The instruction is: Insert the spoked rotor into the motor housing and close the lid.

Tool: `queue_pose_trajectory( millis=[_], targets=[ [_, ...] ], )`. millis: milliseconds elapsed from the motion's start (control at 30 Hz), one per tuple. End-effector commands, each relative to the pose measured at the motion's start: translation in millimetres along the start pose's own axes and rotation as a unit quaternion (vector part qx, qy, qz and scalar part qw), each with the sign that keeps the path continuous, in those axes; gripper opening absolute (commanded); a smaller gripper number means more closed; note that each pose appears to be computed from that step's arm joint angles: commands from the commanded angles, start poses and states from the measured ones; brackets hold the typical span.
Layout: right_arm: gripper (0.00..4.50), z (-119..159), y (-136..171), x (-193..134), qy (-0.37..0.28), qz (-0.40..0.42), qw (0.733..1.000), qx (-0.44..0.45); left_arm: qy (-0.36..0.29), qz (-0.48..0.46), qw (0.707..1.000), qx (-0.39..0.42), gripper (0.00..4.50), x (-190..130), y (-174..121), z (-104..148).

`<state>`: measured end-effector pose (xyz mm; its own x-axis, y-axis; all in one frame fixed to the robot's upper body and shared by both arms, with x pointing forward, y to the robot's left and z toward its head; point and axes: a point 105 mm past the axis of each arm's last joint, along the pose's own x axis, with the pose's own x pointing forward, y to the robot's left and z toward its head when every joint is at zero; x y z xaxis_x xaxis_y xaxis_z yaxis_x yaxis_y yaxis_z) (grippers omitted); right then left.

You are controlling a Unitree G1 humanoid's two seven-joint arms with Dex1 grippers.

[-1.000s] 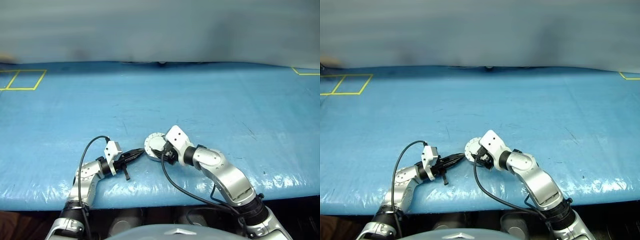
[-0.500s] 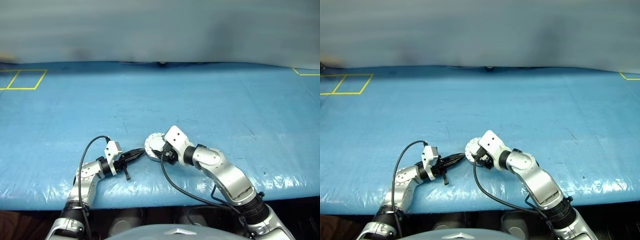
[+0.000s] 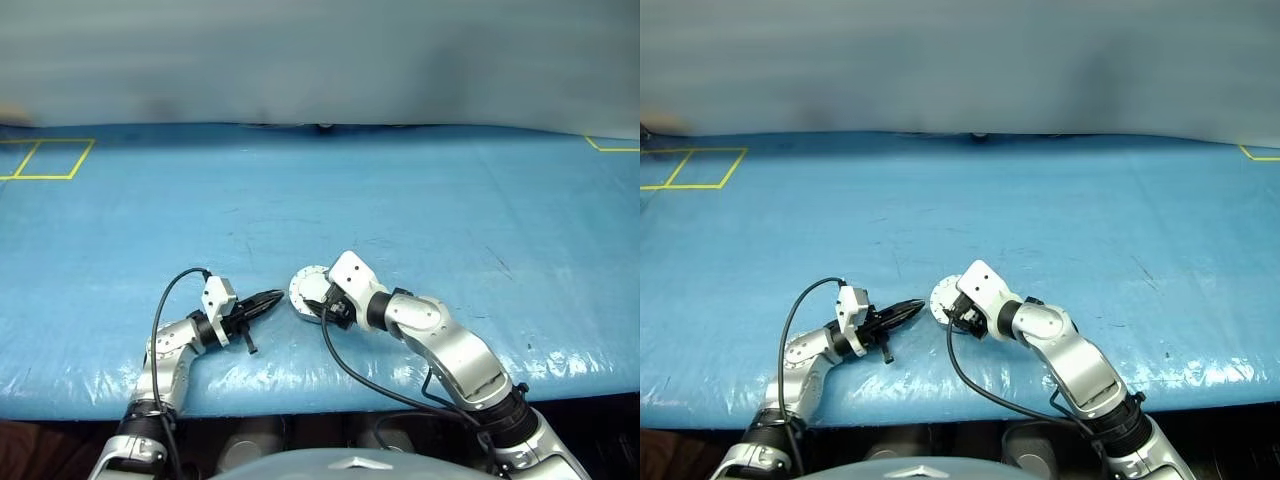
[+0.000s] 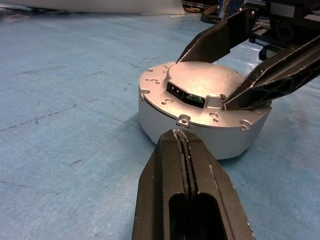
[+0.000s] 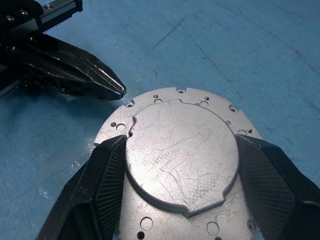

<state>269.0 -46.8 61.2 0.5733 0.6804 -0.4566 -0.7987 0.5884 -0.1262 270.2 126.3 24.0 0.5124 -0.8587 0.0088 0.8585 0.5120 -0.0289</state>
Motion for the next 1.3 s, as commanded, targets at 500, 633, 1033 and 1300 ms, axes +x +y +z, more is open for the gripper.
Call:
queue_pose_trajectory(
  millis=[500,633,1033,1300],
  targets=[
    [3.01,-54,-4,0,0.101,-0.019,0.994,0.043,-0.004,-0.047,0.999,0.008,0.0,21,-12,5],
    [3.01,-53,-4,1,0.098,-0.02,0.994,0.044,0.033,-0.063,0.997,0.025,0.0,20,-17,-6],
    [4.45,-33,-13,-5,0.043,-0.047,0.997,0.044,0.053,-0.063,0.996,0.035,0.0,20,-18,-14],
    [4.45,-2,-17,-26,-0.038,-0.054,0.995,0.081,0.05,-0.066,0.996,0.031,0.0,22,-22,-16]
  ],
)
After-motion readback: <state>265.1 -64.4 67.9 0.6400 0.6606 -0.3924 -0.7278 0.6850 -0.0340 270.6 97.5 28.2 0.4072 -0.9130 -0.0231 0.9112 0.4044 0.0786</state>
